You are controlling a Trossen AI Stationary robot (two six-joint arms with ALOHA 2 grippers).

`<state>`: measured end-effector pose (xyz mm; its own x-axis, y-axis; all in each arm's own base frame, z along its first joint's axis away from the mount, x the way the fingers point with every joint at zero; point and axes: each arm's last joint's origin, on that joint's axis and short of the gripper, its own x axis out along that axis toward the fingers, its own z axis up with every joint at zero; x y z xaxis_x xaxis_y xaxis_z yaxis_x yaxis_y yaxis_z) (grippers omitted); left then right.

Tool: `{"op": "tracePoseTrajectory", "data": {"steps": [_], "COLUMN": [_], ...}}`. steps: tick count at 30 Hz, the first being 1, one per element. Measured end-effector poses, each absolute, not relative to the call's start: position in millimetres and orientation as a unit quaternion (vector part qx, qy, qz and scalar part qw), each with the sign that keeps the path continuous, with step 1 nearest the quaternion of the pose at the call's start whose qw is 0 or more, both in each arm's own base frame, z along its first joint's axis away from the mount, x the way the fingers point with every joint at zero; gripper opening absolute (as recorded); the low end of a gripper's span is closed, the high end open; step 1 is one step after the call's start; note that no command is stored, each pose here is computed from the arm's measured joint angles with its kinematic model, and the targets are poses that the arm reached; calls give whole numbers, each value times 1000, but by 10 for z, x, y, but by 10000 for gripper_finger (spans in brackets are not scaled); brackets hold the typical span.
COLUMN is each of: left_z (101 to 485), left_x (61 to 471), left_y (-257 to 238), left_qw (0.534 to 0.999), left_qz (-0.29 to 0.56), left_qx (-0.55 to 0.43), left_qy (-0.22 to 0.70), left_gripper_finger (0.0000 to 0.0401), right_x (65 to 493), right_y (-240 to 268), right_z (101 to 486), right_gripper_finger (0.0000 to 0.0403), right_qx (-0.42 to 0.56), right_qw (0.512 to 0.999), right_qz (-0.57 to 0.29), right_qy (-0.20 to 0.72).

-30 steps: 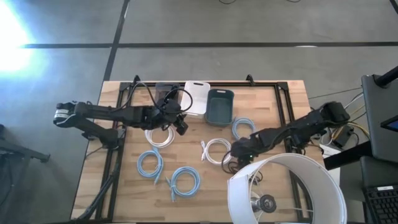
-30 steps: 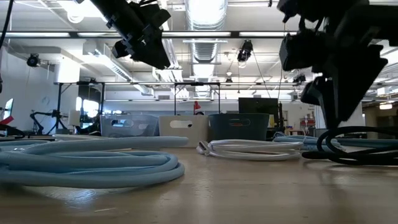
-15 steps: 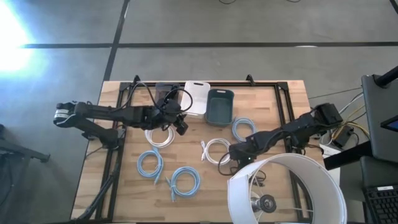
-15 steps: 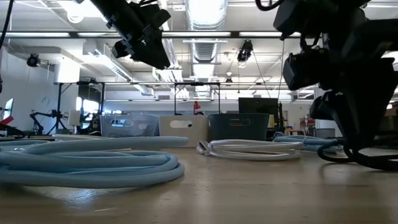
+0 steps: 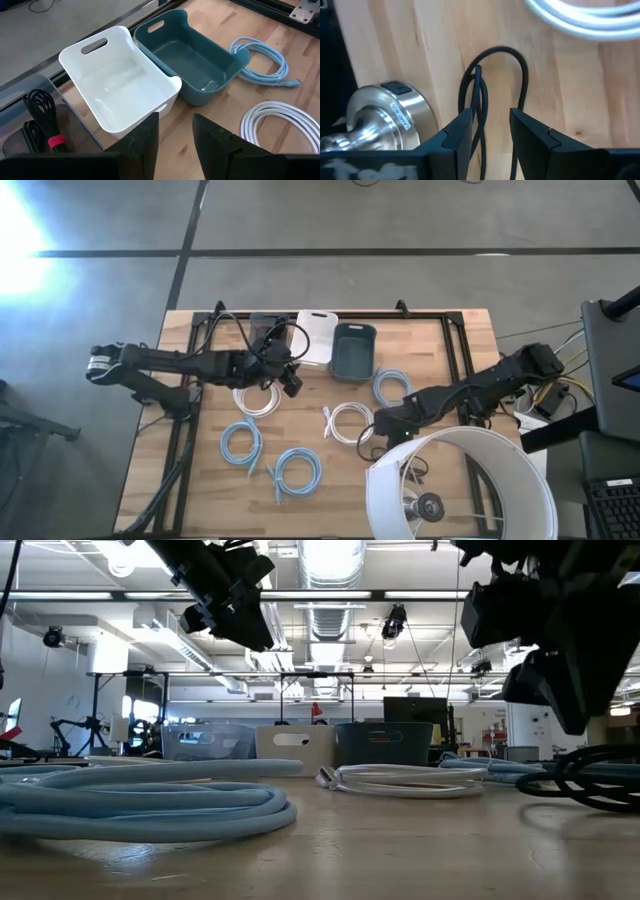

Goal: Pick & Place USB Port
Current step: Put the black USB cable into the black bin

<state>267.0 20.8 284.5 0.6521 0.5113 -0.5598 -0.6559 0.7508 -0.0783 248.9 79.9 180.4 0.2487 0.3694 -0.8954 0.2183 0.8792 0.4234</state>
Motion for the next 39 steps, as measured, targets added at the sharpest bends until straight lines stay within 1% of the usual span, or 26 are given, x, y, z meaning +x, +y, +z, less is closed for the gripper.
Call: {"op": "tracePoseTrajectory", "data": {"steps": [4,8,11,17,22,26,30,36,39], "left_z": [2845,2846,2846,2847,2846,2846,2846,2846,2845], "left_x": [2669,2670,2670,2669,2670,2670,2670,2670,2670], "left_y": [208,208,208,210,210,210,210,210,210], "left_qw": [898,898,898,898,898,898,898,898,898], "left_qz": [325,325,325,329,329,329,328,328,328], "left_qx": [-138,-138,-138,-136,-136,-137,-137,-137,-137], "left_qy": [262,261,261,260,260,260,260,260,260], "left_gripper_finger": [122,122,122,122,122,122,122,122,122], "right_x": [2499,2529,2567,2579,2553,2554,2560,2567,2594], "right_y": [860,906,925,930,922,927,973,1072,1080], "right_z": [1673,1566,1520,1544,1690,1733,1679,1526,1504], "right_gripper_finger": [123,118,113,104,100,102,106,104,101], "right_qx": [237,248,254,249,253,259,260,264,263], "right_qw": [736,711,701,700,718,724,715,684,689], "right_qz": [45,61,68,72,87,92,94,116,121], "right_qy": [633,655,663,665,643,633,642,670,665]}}
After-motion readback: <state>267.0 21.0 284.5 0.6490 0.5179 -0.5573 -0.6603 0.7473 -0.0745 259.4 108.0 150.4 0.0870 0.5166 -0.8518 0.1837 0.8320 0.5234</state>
